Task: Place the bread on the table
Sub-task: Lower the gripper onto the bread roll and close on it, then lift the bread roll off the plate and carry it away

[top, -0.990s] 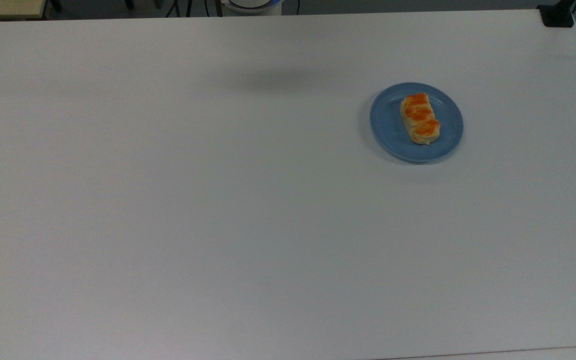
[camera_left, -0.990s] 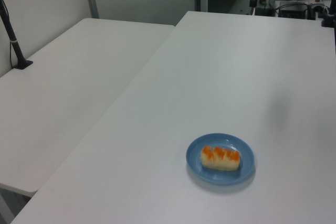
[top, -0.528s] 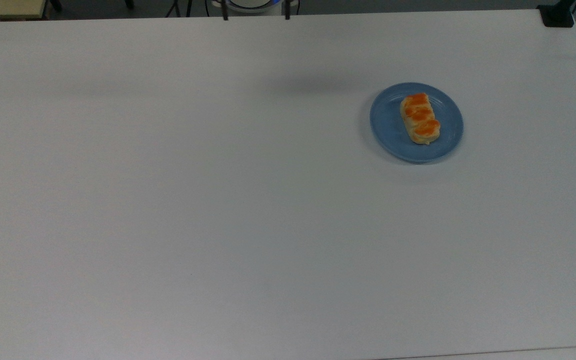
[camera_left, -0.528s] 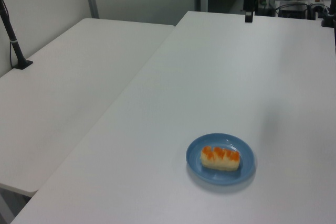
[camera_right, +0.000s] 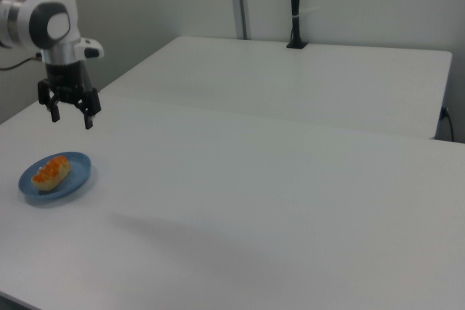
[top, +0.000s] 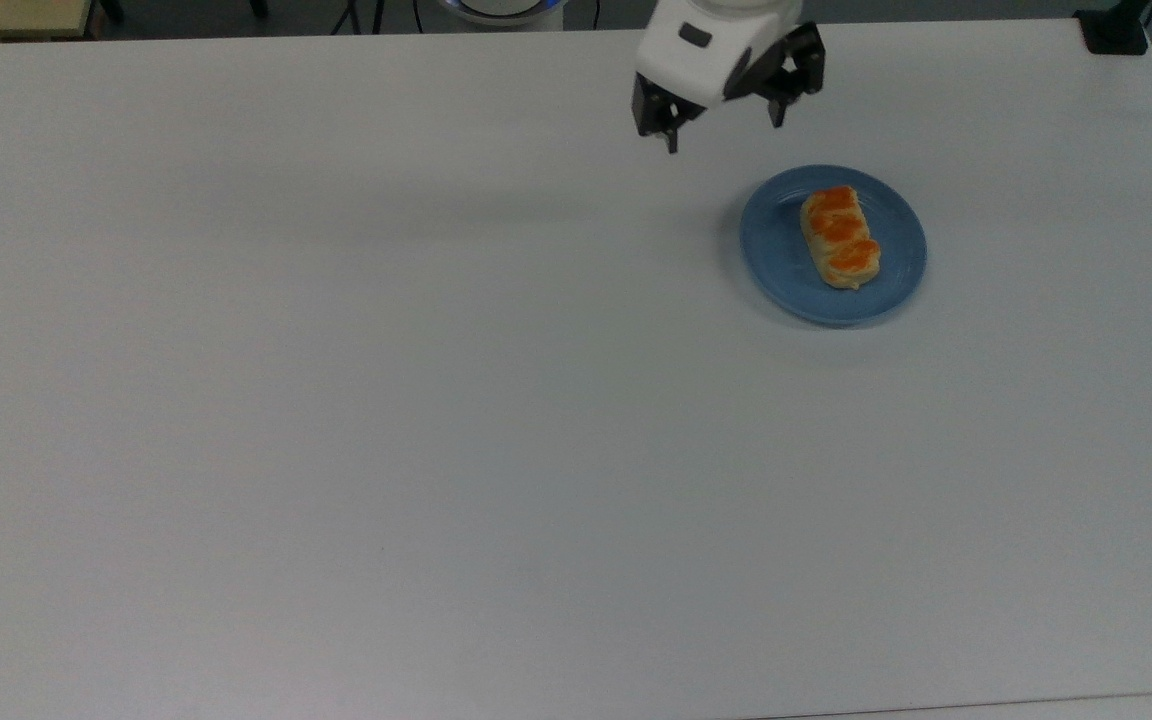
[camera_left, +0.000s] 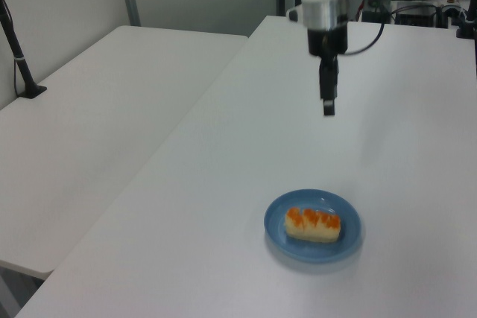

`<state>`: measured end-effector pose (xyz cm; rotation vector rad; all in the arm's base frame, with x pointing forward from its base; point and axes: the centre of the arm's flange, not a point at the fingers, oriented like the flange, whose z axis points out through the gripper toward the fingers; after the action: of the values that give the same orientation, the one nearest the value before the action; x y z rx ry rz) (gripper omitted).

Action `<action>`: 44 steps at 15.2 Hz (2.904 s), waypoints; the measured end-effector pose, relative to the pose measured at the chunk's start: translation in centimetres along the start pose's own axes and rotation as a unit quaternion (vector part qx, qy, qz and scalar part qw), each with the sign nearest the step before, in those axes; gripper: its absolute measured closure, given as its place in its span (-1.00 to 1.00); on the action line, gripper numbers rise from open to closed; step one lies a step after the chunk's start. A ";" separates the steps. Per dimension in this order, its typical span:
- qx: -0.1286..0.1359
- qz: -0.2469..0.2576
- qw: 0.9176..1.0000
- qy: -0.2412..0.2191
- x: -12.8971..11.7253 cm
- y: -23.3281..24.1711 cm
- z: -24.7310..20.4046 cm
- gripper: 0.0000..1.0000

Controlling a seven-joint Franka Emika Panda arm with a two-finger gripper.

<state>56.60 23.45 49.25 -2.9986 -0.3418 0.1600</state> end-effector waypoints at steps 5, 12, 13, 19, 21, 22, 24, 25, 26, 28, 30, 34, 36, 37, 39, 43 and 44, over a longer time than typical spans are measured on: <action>0.016 0.006 0.999 0.037 0.4 -7.0 6.9 -1.00; 0.016 0.023 0.999 0.026 -0.1 -12.5 15.2 -0.96; 0.005 0.026 0.999 0.025 0.0 -12.5 16.0 -0.94; -0.033 0.046 0.997 0.043 0.9 -12.6 19.8 -0.51; -0.032 0.045 0.997 0.046 0.9 -12.8 19.5 -0.09; -0.031 0.045 0.997 0.050 1.0 -12.8 18.9 0.11; -0.035 0.050 0.997 0.050 0.8 -12.3 16.8 0.22; -0.042 0.053 0.997 0.042 0.6 -11.5 15.1 0.22; -0.050 0.055 0.997 0.035 0.4 -10.2 13.0 0.22; -0.059 0.056 0.996 0.033 0.2 -6.0 8.4 0.22; -0.063 0.072 0.995 0.036 0.1 2.1 3.7 0.22; -0.073 0.108 0.991 0.036 -0.7 20.4 1.0 0.21; -0.071 0.112 0.991 0.023 -2.9 29.9 1.2 0.21; -0.069 0.112 0.991 0.019 -4.1 34.0 1.5 0.21; -0.071 0.107 0.992 0.019 -6.2 40.3 2.6 0.21; -0.087 0.098 0.991 0.030 -7.2 47.1 6.8 0.21; -0.091 0.095 0.991 0.035 -7.0 48.0 7.9 0.21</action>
<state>59.29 -23.76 35.85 -3.2054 -0.0645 0.0415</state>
